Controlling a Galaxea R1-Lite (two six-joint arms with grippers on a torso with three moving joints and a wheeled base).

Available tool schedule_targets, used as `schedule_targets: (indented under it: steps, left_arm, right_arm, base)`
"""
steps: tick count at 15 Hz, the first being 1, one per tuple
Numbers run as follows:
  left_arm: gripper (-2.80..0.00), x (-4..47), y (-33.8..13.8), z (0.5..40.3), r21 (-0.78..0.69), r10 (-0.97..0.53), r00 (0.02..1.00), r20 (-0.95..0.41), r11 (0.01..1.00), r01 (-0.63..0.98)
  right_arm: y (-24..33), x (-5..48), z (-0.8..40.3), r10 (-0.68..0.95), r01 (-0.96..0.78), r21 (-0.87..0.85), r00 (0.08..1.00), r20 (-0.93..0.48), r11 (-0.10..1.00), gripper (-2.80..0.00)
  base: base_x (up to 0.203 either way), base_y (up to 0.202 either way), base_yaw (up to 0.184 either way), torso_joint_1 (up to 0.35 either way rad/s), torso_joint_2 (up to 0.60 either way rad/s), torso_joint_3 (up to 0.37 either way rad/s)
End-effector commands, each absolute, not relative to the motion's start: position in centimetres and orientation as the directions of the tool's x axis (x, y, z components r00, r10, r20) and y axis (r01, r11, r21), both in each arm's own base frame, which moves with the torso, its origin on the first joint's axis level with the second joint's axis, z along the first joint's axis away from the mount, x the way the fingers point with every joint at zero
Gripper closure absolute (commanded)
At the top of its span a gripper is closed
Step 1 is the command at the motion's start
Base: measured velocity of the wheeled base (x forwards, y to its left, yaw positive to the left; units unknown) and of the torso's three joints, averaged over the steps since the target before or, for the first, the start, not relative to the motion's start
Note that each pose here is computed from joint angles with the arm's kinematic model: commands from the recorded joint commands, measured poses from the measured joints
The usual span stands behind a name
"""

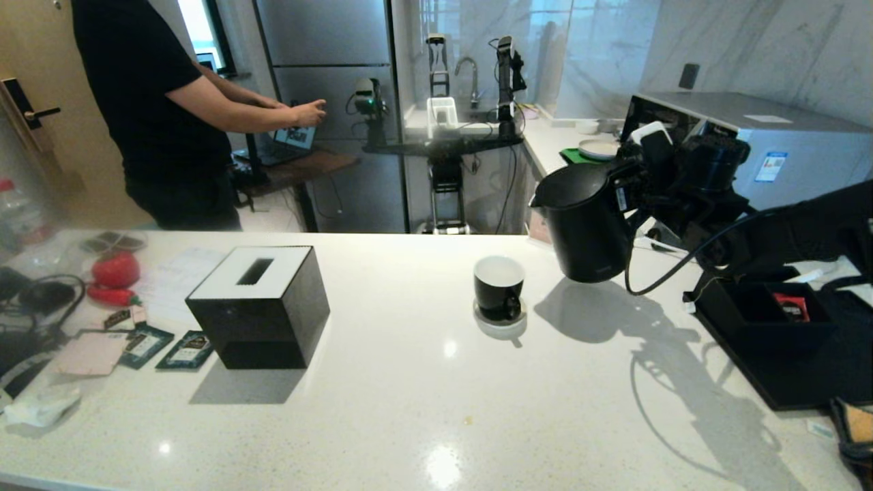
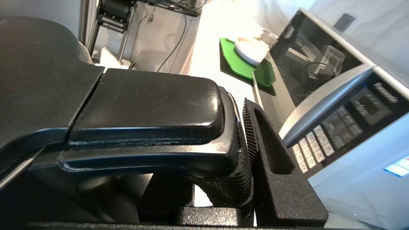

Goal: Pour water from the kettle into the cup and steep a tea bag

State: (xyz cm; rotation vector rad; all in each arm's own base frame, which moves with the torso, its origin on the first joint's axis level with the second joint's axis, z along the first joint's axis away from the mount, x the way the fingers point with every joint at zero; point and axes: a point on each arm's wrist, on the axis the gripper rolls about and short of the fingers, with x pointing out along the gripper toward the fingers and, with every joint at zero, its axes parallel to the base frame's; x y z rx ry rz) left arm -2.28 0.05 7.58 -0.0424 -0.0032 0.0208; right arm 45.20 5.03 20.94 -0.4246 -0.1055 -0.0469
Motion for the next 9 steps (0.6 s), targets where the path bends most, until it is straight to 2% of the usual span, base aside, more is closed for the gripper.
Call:
schedule_targets:
  steps: [1, 9]
  left_arm:
    - [0.00, -2.3, 0.1, 7.6, -0.043, 0.021, 1.000, 0.003, 0.999, -0.021]
    - [0.00, -2.3, 0.1, 7.6, -0.043, 0.021, 1.000, 0.003, 0.999, -0.021]
  right_arm:
    - [5.4, 45.3, 20.5, -0.017, 0.066, -0.453, 0.994, 0.112, 0.889, 0.00]
    - [6.9, 45.1, 20.7, 0.023, 0.082, -0.590, 0.986, 0.168, 0.803, 0.00]
  base:
    - [0.000, 0.000, 0.000, 0.000, 0.00, 0.000]
    - [0.000, 0.000, 0.000, 0.000, 0.00, 0.000]
